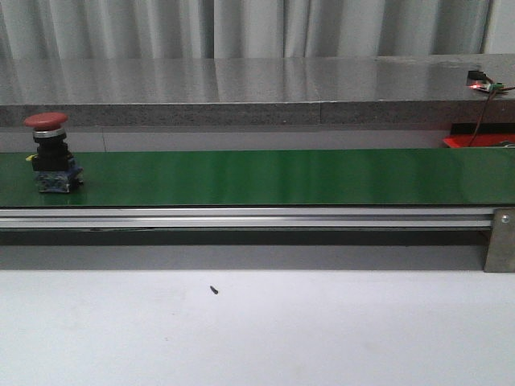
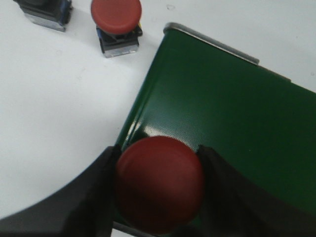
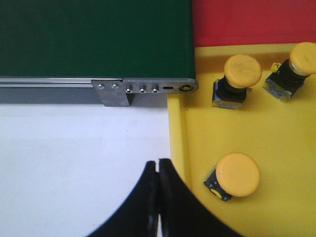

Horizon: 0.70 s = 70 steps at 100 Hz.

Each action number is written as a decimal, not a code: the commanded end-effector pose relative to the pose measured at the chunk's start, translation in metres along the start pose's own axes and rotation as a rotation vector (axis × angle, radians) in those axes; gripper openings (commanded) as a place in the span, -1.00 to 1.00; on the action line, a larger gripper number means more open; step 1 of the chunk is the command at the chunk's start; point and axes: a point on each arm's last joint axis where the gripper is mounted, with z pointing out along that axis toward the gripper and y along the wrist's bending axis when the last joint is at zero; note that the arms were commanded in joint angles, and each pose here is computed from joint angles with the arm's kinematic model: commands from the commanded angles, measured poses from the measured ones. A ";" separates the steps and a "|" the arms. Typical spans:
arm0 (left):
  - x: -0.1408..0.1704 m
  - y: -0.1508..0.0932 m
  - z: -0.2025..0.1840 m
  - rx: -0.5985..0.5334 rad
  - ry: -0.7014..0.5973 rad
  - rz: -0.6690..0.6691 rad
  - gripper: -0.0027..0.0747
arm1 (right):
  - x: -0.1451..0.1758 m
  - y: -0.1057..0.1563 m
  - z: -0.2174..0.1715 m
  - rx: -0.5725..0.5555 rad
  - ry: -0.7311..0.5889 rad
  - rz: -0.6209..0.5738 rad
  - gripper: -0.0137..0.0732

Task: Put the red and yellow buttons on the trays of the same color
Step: 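Grasp a second red button with the left gripper and release it on the belt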

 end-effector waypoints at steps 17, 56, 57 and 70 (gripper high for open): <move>-0.009 -0.015 -0.020 0.030 -0.136 0.020 -0.36 | -0.012 0.000 -0.006 0.002 -0.087 -0.014 -0.84; -0.007 -0.018 -0.036 0.041 -0.155 0.034 0.50 | -0.012 0.000 -0.006 0.002 -0.087 -0.014 -0.84; -0.007 -0.019 -0.038 0.041 -0.160 0.037 0.50 | -0.012 0.000 -0.006 0.002 -0.087 -0.014 -0.84; -0.006 -0.026 -0.063 0.055 -0.211 0.081 0.21 | -0.012 0.000 -0.006 0.002 -0.087 -0.014 -0.84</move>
